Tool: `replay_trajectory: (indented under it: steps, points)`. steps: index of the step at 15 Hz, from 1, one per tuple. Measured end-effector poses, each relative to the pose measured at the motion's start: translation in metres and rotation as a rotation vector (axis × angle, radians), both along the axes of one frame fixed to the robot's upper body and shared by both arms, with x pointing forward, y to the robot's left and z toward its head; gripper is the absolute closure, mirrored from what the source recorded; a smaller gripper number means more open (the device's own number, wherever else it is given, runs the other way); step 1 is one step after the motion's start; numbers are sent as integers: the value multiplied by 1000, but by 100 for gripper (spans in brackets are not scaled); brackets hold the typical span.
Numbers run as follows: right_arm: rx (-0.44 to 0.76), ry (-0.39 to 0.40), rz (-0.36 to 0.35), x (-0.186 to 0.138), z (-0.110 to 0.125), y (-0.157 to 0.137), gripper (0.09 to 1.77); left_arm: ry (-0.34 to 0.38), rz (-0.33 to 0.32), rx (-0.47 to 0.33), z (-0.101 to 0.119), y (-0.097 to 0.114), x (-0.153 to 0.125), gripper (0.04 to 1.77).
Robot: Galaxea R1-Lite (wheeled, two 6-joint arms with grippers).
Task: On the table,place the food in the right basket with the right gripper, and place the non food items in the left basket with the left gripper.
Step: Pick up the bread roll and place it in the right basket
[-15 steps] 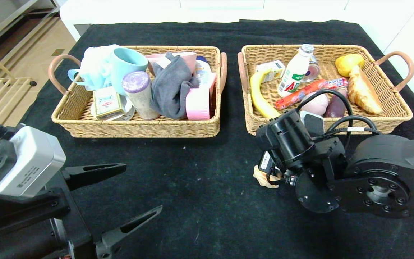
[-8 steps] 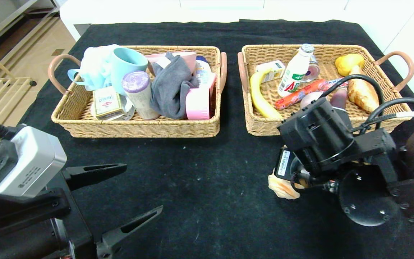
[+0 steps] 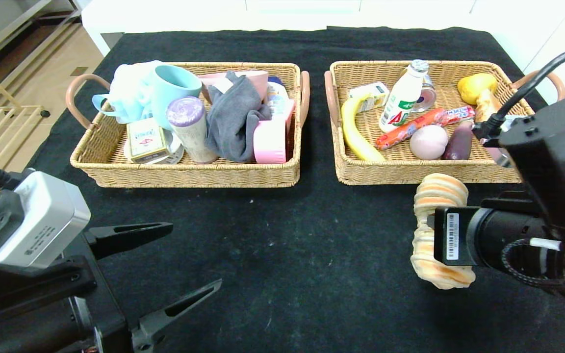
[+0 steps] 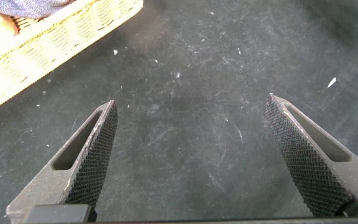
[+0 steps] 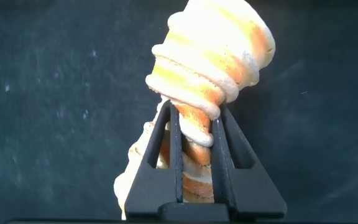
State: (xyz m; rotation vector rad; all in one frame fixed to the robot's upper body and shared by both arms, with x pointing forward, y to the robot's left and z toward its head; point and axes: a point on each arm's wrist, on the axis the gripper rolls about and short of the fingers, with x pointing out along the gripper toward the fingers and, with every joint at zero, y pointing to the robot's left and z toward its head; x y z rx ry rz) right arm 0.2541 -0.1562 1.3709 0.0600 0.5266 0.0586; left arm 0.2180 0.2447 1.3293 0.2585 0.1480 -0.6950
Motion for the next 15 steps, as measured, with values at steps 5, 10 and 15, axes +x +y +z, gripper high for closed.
replay_trajectory:
  steps: [5,10,15]
  points:
    - [-92,-62,50,2,17,-17,150,-3,5,-3,1,0,0,9]
    - [-61,-116,39,32,26,-31,150,-25,10,-14,3,0,0,9]
    - [-53,-153,-41,77,31,-58,150,-13,19,-5,0,0,3,9]
